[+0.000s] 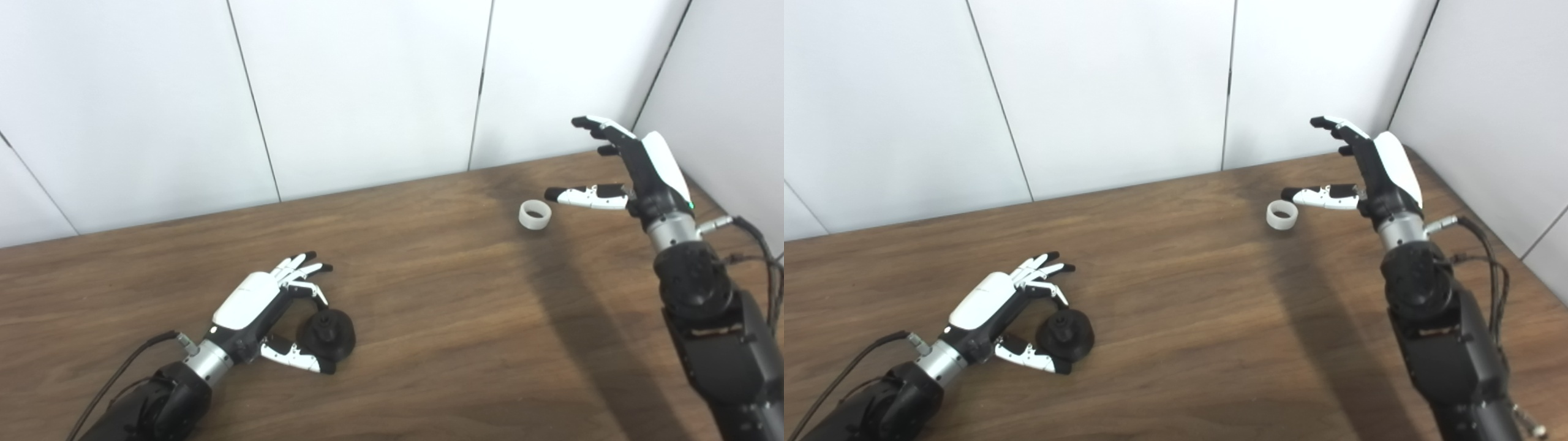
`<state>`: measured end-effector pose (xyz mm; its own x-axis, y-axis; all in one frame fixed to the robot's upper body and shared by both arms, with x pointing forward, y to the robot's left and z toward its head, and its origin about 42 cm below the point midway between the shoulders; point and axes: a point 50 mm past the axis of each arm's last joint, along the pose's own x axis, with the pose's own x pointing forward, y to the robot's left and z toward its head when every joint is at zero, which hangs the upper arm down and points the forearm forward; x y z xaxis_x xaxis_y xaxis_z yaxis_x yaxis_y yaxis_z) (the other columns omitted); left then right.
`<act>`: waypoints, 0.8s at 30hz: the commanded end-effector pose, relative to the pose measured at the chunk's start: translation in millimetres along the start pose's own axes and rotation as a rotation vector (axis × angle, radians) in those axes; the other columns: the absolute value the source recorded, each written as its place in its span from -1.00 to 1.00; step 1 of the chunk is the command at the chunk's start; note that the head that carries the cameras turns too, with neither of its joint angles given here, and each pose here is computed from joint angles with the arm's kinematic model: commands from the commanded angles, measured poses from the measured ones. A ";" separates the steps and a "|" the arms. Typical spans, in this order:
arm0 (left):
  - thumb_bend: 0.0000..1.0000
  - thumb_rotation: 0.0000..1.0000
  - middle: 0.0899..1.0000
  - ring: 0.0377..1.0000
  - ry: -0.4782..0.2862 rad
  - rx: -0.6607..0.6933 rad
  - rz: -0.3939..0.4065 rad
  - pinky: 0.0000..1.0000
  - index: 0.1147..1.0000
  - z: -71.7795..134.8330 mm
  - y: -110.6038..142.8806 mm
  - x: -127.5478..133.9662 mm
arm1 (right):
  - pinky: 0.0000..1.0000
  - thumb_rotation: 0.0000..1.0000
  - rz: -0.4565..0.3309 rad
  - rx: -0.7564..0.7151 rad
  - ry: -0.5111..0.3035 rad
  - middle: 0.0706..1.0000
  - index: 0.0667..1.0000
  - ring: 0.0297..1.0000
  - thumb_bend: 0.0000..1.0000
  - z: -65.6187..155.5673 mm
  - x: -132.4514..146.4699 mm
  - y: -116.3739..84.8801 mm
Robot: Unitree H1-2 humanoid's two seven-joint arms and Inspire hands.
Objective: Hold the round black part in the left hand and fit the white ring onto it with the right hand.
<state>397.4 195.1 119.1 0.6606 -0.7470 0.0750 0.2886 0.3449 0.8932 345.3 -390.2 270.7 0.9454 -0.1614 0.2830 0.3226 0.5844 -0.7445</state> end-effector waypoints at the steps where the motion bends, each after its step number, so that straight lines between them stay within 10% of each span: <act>1: 0.05 -0.88 0.79 1.00 0.012 0.005 -0.164 1.00 -0.17 0.7 -30.8 -16.5 | 0.69 -0.42 -0.001 -0.084 -0.072 0.75 0.59 0.80 0.52 14.5 19.6 -22.2; 24: 0.05 -0.88 0.79 1.00 0.024 -0.002 -0.174 1.00 -0.17 -2.5 -34.9 -27.2 | 0.81 -0.53 0.302 -0.505 -0.041 0.76 0.37 0.95 1.00 5.1 90.7 -9.7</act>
<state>394.9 198.4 117.4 0.6584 -0.7495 0.0685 0.3037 0.3478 0.8870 421.1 -399.7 270.0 0.9978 -0.0282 -0.0598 -0.0527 0.2061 -0.9771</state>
